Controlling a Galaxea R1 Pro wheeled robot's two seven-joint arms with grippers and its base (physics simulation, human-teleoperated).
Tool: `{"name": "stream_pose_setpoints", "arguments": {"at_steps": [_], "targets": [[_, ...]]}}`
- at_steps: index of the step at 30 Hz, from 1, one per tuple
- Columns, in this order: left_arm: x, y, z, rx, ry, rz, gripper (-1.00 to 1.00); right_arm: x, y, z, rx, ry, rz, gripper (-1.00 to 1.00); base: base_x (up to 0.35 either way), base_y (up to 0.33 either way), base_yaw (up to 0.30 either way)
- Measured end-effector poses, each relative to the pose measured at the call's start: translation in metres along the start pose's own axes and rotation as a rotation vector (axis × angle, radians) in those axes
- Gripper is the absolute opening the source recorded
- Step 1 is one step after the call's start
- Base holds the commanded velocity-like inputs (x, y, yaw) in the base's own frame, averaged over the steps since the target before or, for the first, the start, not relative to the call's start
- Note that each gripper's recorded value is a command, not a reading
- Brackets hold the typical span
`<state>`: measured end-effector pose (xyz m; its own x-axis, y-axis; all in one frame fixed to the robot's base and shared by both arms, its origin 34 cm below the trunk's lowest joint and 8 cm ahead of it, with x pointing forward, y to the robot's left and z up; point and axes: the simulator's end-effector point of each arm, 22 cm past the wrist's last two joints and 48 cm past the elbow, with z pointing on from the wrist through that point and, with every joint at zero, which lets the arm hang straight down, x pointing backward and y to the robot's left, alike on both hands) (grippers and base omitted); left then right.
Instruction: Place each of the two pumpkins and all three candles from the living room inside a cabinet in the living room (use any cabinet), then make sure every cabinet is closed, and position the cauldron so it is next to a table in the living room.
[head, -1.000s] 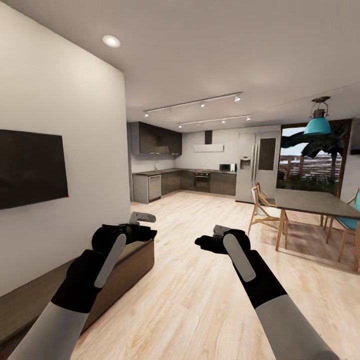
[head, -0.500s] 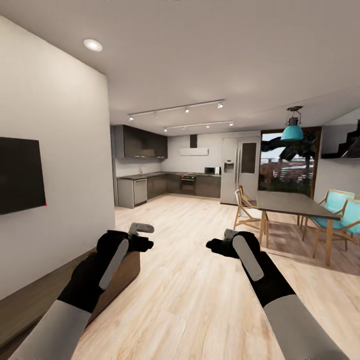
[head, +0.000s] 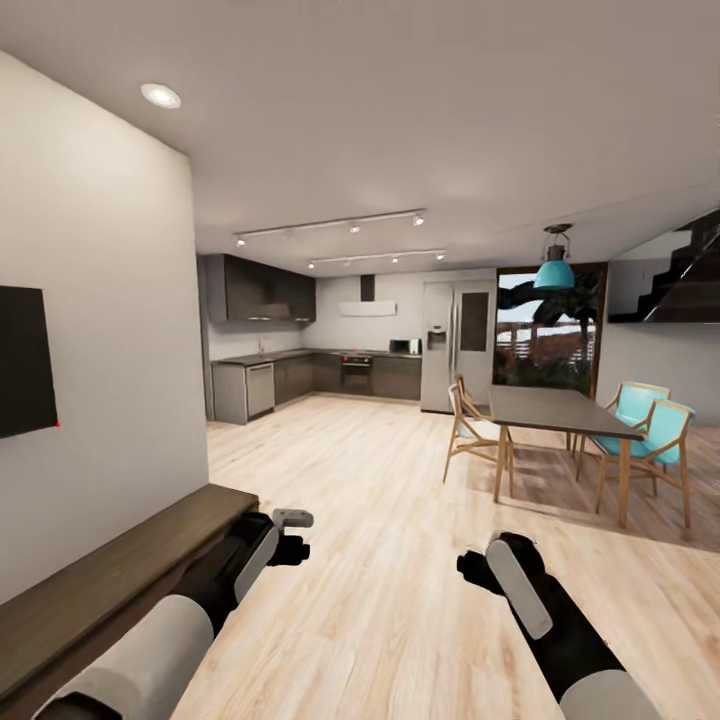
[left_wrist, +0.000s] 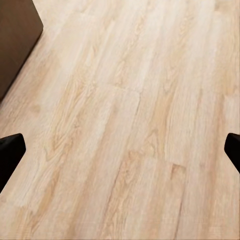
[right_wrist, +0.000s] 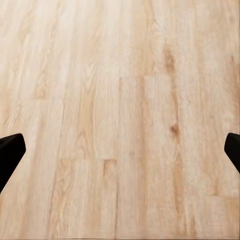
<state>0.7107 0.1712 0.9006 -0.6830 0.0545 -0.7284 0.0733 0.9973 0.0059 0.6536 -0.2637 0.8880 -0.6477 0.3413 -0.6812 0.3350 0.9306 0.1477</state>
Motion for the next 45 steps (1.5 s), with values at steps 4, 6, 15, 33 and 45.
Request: {"name": "stream_pose_setpoints", "arguments": {"at_steps": [4, 6, 15, 33, 45], "targets": [[-0.007, 0.001, 0.005, -0.001, -0.056, -0.017, 1.00, 0.036, -0.010, 0.013, 0.017, 0.033, 0.017, 1.00, 0.000, 0.000, -0.106], [-0.018, 0.002, 0.006, -0.002, -0.116, -0.030, 1.00, 0.052, -0.013, 0.019, 0.026, 0.042, 0.020, 1.00, 0.000, 0.000, -0.148], [-0.006, 0.000, 0.023, -0.011, -0.194, -0.033, 1.00, 0.090, -0.019, 0.040, 0.073, 0.043, -0.010, 1.00, 0.000, 0.000, -0.165], [0.018, -0.002, 0.036, -0.012, -0.175, -0.020, 1.00, 0.129, -0.087, 0.064, 0.212, 0.013, 0.015, 1.00, 0.002, 0.000, -0.111], [0.016, -0.002, 0.036, -0.013, -0.186, -0.020, 1.00, 0.131, -0.085, 0.063, 0.216, -0.012, 0.010, 1.00, 0.226, -0.069, -0.132]]}}
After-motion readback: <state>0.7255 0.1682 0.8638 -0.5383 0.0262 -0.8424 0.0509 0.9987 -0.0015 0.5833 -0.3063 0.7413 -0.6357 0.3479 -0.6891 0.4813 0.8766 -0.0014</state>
